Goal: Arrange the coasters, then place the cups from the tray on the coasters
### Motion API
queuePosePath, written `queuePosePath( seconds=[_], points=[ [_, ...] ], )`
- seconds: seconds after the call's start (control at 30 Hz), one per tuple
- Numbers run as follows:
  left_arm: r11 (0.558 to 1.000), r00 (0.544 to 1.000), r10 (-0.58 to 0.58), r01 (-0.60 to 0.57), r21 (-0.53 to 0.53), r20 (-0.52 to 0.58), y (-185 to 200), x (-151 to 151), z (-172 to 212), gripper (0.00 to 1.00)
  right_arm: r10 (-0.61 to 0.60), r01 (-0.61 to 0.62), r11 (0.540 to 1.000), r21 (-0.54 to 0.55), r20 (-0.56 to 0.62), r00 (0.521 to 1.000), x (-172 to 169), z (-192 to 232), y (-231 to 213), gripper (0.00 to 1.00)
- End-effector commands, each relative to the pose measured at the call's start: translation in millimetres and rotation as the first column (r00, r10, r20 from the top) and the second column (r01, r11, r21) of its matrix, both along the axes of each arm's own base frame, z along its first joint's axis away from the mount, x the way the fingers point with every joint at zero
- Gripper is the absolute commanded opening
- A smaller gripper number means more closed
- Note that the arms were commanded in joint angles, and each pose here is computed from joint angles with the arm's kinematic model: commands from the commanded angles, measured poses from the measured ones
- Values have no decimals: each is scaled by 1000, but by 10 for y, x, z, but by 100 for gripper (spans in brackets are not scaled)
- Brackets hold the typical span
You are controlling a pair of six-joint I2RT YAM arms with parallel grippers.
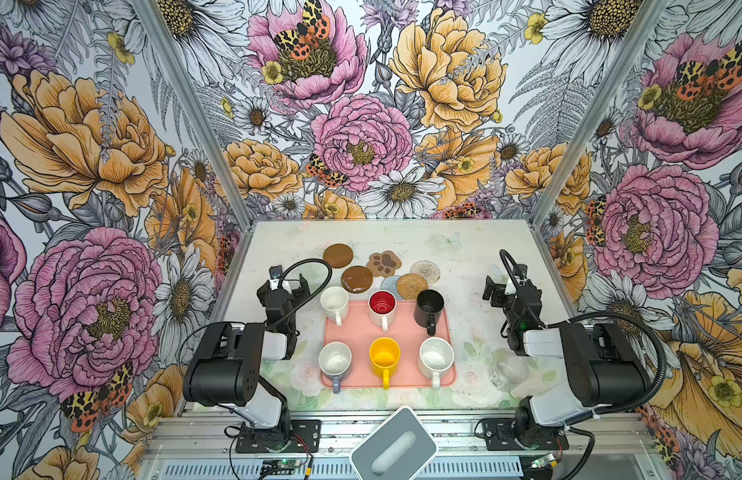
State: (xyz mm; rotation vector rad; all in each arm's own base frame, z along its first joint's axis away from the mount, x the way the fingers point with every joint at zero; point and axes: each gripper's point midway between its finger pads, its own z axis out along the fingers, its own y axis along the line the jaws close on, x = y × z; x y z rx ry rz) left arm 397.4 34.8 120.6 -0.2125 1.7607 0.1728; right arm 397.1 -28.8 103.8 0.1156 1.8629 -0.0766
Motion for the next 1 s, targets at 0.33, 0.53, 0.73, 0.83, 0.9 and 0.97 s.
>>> queuePosePath(
  seconds=[0.33, 0.53, 0.73, 0.83, 0.9, 0.97],
  points=[
    [1000, 999, -14, 14, -15, 32, -16, 34, 100, 99, 4, -4, 1000, -1, 39, 999, 42, 100, 0, 100],
    [1000, 999, -13, 13, -15, 31, -13, 33, 98, 99, 4, -4, 1000, -3, 37, 999, 44, 98, 5, 100],
    [1000, 999, -15, 15, -16, 32, -18, 36, 101, 99, 3, -3, 1000, -3, 38, 999, 43, 102, 1, 99],
    [1000, 999, -14, 15, -15, 33, -18, 37, 104, 99, 3, -3, 1000, -3, 36, 999, 40, 94, 4, 100],
    [1000, 999, -13, 14, -15, 32, -14, 36, 101, 99, 3, -3, 1000, -2, 35, 999, 39, 91, 1, 99],
    [1000, 999, -14, 14, -15, 33, -16, 38, 106, 99, 1, -1, 1000, -3, 37, 999, 41, 97, -2, 100]
  ],
)
